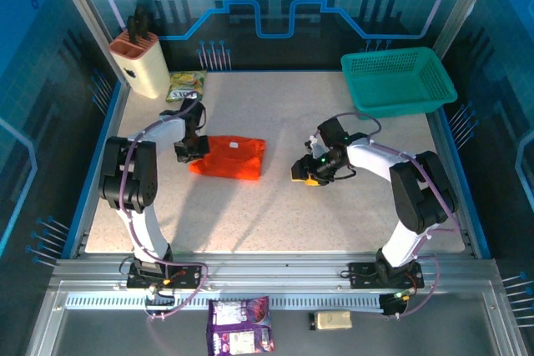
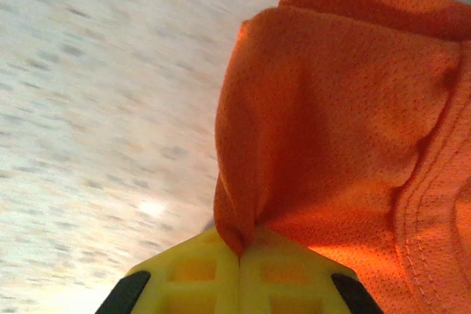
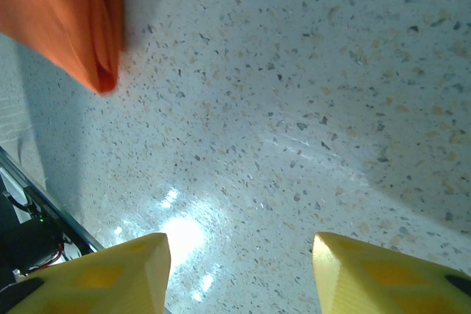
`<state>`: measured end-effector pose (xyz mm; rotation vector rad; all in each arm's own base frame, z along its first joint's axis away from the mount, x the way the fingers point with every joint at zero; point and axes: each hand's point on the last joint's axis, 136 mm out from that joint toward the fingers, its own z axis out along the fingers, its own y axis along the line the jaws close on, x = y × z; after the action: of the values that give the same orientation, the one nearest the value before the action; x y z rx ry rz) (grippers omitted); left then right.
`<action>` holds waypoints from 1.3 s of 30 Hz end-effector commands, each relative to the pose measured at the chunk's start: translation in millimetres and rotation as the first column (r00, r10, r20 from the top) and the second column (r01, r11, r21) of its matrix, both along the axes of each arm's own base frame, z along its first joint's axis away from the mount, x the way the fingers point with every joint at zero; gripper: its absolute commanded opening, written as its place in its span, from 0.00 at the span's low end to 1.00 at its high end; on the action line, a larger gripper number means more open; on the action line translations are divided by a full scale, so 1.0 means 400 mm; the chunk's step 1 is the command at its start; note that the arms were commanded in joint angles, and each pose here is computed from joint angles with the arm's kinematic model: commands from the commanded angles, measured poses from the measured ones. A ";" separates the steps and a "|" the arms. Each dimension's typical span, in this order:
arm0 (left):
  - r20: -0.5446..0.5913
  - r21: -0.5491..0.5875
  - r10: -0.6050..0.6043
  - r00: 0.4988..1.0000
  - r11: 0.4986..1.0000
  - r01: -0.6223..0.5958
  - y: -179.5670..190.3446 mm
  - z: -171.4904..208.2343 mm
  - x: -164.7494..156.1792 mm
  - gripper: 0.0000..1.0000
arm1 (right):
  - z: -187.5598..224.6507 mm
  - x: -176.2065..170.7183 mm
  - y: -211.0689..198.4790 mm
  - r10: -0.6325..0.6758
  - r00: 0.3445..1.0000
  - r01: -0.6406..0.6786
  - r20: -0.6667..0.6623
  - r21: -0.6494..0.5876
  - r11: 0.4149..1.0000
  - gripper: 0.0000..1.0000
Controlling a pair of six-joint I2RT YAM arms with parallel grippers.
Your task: Fold the inside-out t-shirt
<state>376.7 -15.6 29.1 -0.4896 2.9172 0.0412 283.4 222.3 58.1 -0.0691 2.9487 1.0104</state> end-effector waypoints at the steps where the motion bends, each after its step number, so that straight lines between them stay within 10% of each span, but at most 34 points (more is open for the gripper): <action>1: 0.006 0.152 0.058 0.998 0.987 -0.059 0.121 0.018 0.019 0.00 | 0.022 -0.012 0.009 0.045 0.999 -0.045 0.000 -0.002 0.999 0.53; 19: 0.146 0.379 0.211 0.966 0.890 -0.252 0.493 0.105 0.161 0.01 | 0.017 -0.043 0.025 0.067 0.997 -0.068 -0.048 -0.019 0.997 0.53; 39: 0.274 0.356 0.281 0.920 0.858 -0.369 0.617 0.177 0.214 0.18 | 0.056 -0.041 0.052 0.073 0.997 -0.075 -0.034 -0.035 0.997 0.53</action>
<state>453.4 228.2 85.8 -0.8406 2.5256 0.6183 268.7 238.9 72.9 -0.1663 3.0130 0.9722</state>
